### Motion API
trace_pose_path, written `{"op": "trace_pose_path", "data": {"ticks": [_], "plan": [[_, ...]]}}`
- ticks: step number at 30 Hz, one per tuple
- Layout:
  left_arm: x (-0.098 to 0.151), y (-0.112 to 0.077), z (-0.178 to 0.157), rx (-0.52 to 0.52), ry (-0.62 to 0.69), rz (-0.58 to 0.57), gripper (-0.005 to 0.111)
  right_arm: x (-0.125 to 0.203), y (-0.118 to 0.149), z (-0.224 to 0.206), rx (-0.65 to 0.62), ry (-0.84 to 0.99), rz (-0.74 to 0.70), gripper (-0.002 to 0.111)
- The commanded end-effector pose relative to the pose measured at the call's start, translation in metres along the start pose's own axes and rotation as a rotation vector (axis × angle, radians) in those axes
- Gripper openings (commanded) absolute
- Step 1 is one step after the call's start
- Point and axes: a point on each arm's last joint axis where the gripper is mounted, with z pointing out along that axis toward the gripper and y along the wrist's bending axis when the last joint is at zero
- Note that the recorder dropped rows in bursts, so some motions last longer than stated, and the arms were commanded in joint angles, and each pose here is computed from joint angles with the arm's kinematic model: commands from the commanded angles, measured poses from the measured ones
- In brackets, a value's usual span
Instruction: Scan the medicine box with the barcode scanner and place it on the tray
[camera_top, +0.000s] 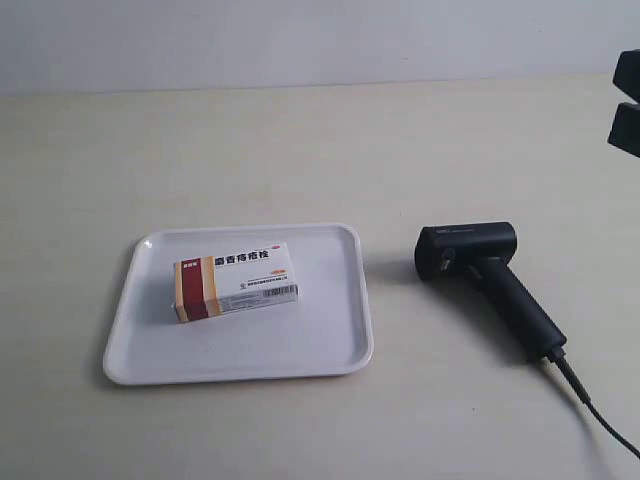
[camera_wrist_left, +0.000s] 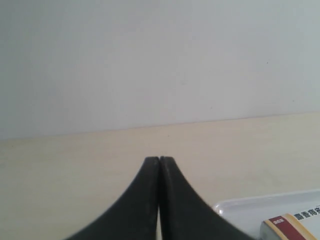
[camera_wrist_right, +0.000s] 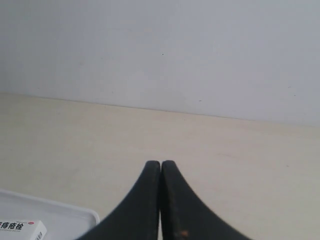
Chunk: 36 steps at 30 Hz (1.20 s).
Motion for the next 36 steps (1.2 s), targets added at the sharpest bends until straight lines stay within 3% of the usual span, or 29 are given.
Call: {"op": "trace_pose_path", "data": {"ticks": [1, 8, 36], "plan": [[0.0051, 0.0032, -0.0006, -0.061, 0.046, -0.014, 0.002, 0.0006, 0.0007, -0.001, -0.007, -0.002, 0.002, 0.0], [0.0109, 0.0056, -0.0013, -0.109, 0.107, -0.095, 0.002, 0.0006, 0.0007, -0.001, -0.007, -0.002, 0.002, 0.0], [0.0127, 0.0056, -0.0015, -0.109, 0.127, -0.088, 0.002, 0.0006, 0.0007, -0.001, -0.007, -0.002, 0.002, 0.0]]}}
